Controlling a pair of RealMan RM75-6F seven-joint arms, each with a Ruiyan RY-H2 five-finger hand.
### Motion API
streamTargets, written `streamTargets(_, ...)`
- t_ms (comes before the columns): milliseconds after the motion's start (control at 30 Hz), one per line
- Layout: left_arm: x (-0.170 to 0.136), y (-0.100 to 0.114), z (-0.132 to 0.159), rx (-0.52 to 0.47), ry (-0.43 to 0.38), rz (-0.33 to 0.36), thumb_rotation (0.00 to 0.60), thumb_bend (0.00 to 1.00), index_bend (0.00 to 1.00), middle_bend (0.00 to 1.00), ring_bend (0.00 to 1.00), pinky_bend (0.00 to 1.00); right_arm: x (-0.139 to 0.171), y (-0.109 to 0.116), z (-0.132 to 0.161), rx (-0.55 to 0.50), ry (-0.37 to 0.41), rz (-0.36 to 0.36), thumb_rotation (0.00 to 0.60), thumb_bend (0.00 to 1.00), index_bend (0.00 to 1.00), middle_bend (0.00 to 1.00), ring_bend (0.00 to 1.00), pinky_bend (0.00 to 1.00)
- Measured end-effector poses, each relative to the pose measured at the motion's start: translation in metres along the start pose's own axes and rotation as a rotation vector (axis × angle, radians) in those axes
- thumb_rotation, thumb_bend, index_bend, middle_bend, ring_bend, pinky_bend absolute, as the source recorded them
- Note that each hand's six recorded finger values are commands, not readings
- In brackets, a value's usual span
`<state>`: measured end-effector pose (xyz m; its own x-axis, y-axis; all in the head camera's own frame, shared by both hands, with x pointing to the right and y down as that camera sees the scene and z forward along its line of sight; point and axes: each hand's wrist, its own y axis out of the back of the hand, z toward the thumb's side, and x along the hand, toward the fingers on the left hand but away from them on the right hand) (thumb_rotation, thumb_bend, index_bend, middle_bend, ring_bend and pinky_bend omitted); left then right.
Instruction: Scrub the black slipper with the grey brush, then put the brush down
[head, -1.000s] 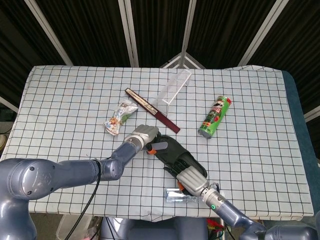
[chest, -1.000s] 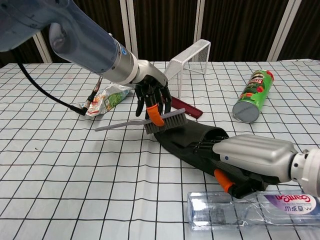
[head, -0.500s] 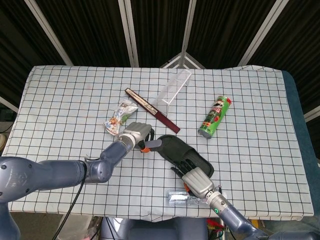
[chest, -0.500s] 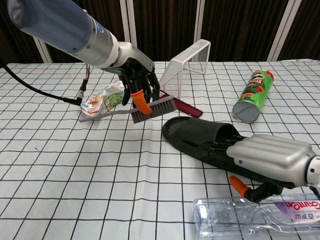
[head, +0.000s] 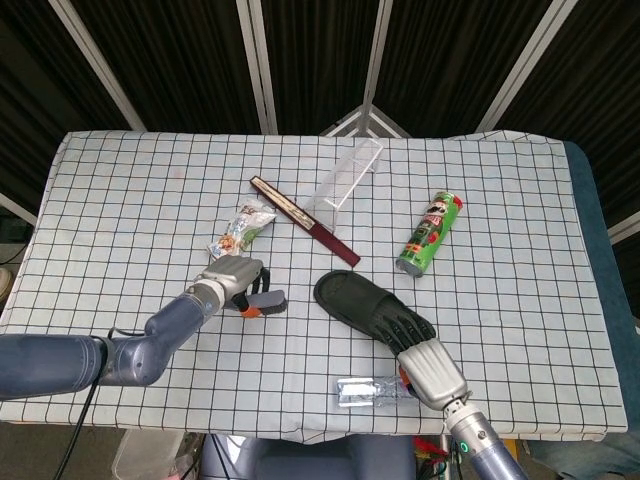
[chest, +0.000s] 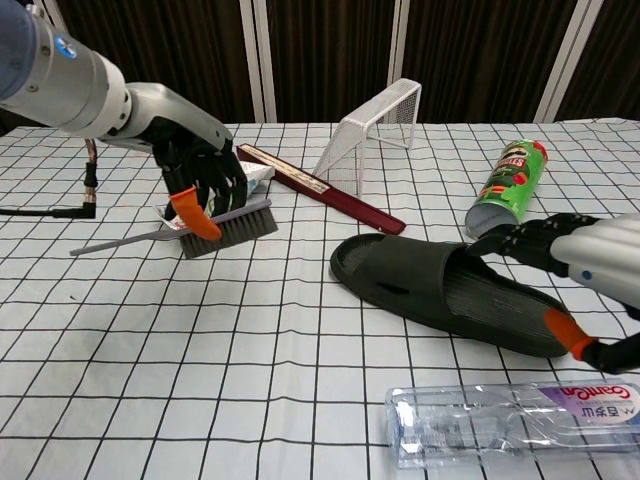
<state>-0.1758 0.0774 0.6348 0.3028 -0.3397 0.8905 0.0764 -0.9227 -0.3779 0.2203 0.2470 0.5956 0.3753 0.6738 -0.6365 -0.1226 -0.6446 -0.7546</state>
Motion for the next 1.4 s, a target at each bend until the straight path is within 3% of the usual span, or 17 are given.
streamTargets(300, -0.007, -0.039, -0.026, 0.129, 0.006, 0.022, 0.600, 0.68, 0.65, 0.60, 0.48, 0.51, 0.023, 0.006, -0.026, -0.052, -0.096, -0.031, 0.586, 0.66, 0.00, 0.00, 0.00, 0.00)
streamTargets(600, 0.011, -0.081, -0.038, 0.252, 0.032, 0.046, 0.600, 0.58, 0.61, 0.58, 0.49, 0.56, 0.030, 0.012, -0.047, -0.080, -0.128, -0.054, 0.586, 0.66, 0.00, 0.00, 0.00, 0.00)
streamTargets(700, 0.016, -0.085, -0.041, 0.266, 0.043, 0.082, 0.600, 0.46, 0.50, 0.53, 0.45, 0.51, 0.029, 0.015, -0.049, -0.077, -0.126, -0.056, 0.586, 0.66, 0.00, 0.00, 0.00, 0.00)
streamTargets(867, 0.023, -0.091, -0.044, 0.272, 0.058, 0.145, 0.600, 0.16, 0.12, 0.26, 0.31, 0.45, 0.029, 0.014, -0.054, -0.084, -0.133, -0.047, 0.585, 0.66, 0.00, 0.00, 0.00, 0.00)
streamTargets(933, 0.024, -0.092, -0.044, 0.270, 0.052, 0.155, 0.600, 0.10, 0.04, 0.20, 0.27, 0.43, 0.029, 0.013, -0.057, -0.088, -0.137, -0.046, 0.584, 0.66, 0.00, 0.00, 0.00, 0.00)
streamTargets(1167, 0.016, -0.090, -0.036, 0.182, -0.002, 0.170, 0.600, 0.04, 0.00, 0.08, 0.12, 0.26, 0.030, 0.013, -0.060, -0.084, -0.141, -0.048, 0.586, 0.66, 0.00, 0.00, 0.00, 0.00)
streamTargets(1400, -0.010, -0.078, -0.031, 0.078, -0.106, 0.228, 0.600, 0.03, 0.00, 0.06, 0.09, 0.19, 0.040, 0.016, -0.065, -0.086, -0.167, -0.070, 0.585, 0.66, 0.00, 0.00, 0.00, 0.00)
